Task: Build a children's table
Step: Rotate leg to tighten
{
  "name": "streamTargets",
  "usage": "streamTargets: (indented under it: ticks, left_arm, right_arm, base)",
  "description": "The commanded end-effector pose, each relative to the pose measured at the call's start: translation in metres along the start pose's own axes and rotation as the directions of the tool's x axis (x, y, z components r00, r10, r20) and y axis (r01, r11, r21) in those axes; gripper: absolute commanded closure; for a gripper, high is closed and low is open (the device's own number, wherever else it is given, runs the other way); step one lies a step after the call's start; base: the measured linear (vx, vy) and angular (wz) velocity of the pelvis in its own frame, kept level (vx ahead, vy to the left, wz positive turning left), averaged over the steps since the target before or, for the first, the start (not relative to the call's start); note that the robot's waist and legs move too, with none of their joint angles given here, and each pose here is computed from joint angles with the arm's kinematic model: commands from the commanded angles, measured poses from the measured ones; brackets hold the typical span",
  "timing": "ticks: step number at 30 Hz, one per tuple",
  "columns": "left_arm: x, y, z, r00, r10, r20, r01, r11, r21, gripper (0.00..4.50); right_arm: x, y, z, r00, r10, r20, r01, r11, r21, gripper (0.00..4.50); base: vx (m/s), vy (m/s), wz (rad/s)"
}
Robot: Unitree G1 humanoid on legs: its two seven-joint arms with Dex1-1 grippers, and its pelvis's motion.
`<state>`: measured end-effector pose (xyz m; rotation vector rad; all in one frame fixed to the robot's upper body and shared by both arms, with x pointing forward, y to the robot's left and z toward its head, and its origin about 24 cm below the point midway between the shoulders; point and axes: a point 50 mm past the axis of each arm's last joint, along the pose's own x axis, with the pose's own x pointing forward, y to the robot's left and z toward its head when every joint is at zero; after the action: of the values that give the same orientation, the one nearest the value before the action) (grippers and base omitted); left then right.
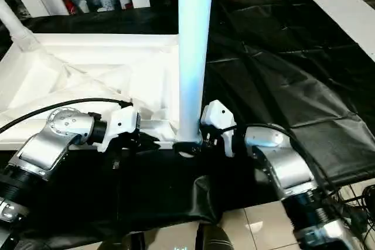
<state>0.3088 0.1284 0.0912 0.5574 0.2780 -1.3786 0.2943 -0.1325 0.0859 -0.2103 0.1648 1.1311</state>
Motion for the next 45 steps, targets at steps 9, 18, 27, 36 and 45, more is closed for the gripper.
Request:
streamTargets:
  ticks: [9,18,27,36,45]
  left_arm:
    - [0.043,0.003,-0.007,0.987,0.147,-0.062,-0.154,0.976,-0.151,4.5]
    - [0.089,0.009,0.005,0.95,0.297,-0.097,-0.311,0.926,-0.213,4.5]
    - [0.084,0.008,0.0,0.963,0.243,-0.113,-0.262,0.944,-0.2,4.5]
    - [0.061,0.004,-0.006,0.985,0.156,-0.079,-0.165,0.978,-0.125,4.5]
    - [0.027,-0.01,-0.008,0.999,-0.033,0.003,0.033,0.999,0.002,4.5]
  right_arm:
    - [0.028,-0.019,-0.024,0.86,-0.507,-0.056,0.507,0.837,0.208,1.83]
    - [0.071,-0.017,-0.026,0.73,-0.669,-0.143,0.677,0.675,0.293,1.83]
    - [0.074,-0.016,-0.007,0.783,-0.622,-0.023,0.61,0.759,0.227,1.03]
    - [0.041,-0.027,0.009,0.875,-0.483,0.031,0.482,0.875,0.033,0.26]
    - [-0.02,-0.018,0.007,0.994,-0.099,-0.039,0.091,0.981,-0.17,0.07]
  base:
    - [0.0,0.0,0.0]
    - [0.0,0.0,0.0]
    - [0.0,0.0,0.0]
    - [0.0,0.0,0.0]
    - [0.044,-0.012,0.03]
